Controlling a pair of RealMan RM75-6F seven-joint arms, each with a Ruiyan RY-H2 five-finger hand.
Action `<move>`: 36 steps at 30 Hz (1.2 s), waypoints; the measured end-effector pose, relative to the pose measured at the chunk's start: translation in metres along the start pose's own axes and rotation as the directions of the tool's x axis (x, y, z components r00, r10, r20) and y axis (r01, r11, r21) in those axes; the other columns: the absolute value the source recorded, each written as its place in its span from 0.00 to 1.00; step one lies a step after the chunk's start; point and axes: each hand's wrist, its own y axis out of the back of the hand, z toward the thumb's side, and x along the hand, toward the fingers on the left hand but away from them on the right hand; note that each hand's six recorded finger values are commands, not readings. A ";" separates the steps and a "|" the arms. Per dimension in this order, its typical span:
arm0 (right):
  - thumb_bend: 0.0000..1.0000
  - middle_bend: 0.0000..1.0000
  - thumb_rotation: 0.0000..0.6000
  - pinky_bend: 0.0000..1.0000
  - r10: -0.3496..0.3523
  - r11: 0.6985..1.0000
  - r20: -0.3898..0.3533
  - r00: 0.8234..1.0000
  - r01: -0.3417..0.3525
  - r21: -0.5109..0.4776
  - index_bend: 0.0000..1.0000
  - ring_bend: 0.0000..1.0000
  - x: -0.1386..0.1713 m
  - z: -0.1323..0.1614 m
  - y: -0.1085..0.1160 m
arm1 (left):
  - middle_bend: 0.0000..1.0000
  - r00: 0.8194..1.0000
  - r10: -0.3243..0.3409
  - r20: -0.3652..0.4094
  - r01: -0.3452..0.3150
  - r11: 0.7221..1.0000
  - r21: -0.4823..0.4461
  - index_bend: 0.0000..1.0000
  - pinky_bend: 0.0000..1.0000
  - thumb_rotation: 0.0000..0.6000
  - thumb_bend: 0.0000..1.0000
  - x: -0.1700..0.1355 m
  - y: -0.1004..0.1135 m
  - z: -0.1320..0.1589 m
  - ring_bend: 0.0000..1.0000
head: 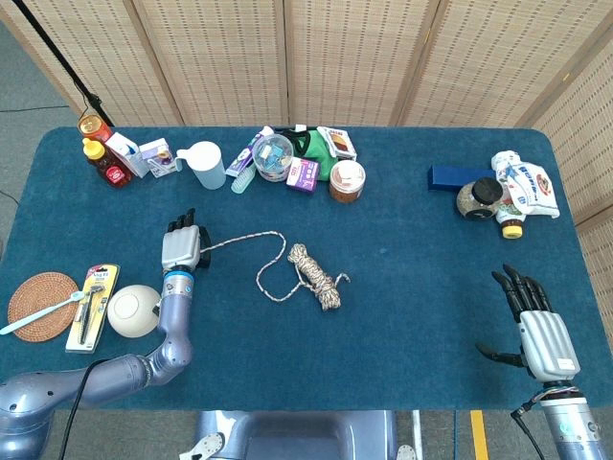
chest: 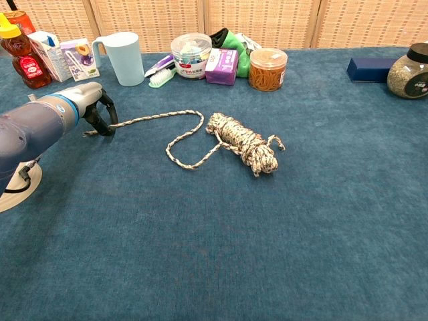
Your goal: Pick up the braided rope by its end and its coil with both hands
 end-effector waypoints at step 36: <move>0.00 0.00 1.00 0.00 0.005 1.000 0.001 1.000 -0.005 -0.001 0.00 0.00 -0.001 0.000 -0.002 | 0.00 0.992 0.095 0.079 -0.097 0.995 0.026 0.55 0.07 1.00 0.46 -0.011 0.029 0.005 0.00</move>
